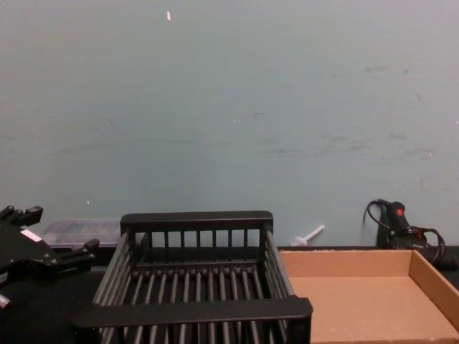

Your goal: Pick up the white tape and place it into the black box , Pick up the silver tape and place it into the brown box.

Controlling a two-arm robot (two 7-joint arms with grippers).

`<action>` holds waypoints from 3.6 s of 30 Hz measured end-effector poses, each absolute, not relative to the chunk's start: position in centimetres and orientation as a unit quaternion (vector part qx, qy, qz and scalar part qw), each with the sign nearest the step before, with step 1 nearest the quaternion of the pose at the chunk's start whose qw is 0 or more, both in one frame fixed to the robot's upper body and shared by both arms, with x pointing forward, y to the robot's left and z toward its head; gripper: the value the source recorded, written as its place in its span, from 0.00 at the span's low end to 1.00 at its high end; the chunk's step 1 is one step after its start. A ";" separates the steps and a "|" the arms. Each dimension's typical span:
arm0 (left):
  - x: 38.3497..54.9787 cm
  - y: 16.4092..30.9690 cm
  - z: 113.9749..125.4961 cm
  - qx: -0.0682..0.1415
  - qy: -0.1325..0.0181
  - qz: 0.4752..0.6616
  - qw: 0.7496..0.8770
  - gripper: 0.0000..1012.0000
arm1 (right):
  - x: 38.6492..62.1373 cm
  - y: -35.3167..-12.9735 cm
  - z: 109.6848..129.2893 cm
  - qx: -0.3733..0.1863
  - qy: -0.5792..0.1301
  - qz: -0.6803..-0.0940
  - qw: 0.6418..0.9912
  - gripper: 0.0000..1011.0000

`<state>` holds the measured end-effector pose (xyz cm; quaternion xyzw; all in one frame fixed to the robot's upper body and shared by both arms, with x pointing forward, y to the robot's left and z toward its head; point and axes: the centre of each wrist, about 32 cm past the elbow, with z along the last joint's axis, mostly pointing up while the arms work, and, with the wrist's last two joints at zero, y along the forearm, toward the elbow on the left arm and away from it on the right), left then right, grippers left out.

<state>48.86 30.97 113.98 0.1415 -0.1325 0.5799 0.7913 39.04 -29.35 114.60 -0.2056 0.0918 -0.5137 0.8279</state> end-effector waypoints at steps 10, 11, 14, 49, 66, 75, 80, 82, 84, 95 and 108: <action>48.9 31.0 114.0 0.141 -0.132 0.580 0.791 0.99 | 39.8 -30.0 116.7 -0.178 0.043 -0.517 0.836 0.09; 48.9 31.0 114.0 0.141 -0.132 0.580 0.791 0.99 | 39.9 -30.0 116.8 -0.177 0.039 -0.518 0.836 0.09; 48.9 31.0 114.0 0.142 -0.132 0.580 0.791 0.99 | 40.6 -30.2 117.5 -0.171 0.020 -0.523 0.835 0.09; 48.9 31.0 114.0 0.141 -0.132 0.580 0.791 0.99 | 53.8 -25.4 119.9 -0.119 -0.120 -0.465 0.869 0.09; 48.9 31.0 114.0 0.142 -0.132 0.580 0.791 0.99 | 58.6 -19.4 118.5 -0.107 -0.148 -0.434 0.882 0.09; 48.9 31.0 114.0 0.141 -0.132 0.580 0.791 0.99 | 59.9 -16.9 116.6 -0.111 -0.142 -0.420 0.890 0.09; 48.9 31.0 114.0 0.141 -0.132 0.580 0.791 0.99 | 60.2 -16.3 115.8 -0.116 -0.138 -0.416 0.892 0.09; 48.9 31.0 114.0 0.141 -0.132 0.580 0.791 0.99 | 60.2 -16.3 115.8 -0.116 -0.138 -0.416 0.892 0.09; 48.9 31.0 114.0 0.141 -0.132 0.580 0.791 0.99 | 60.2 -16.3 115.8 -0.115 -0.139 -0.416 0.892 0.09; 48.9 31.0 114.0 0.142 -0.132 0.580 0.791 0.99 | 60.2 -16.3 116.0 -0.114 -0.140 -0.416 0.891 0.22; 48.9 31.0 114.0 0.141 -0.132 0.580 0.791 0.99 | 60.2 -16.4 116.0 -0.114 -0.139 -0.416 0.891 0.60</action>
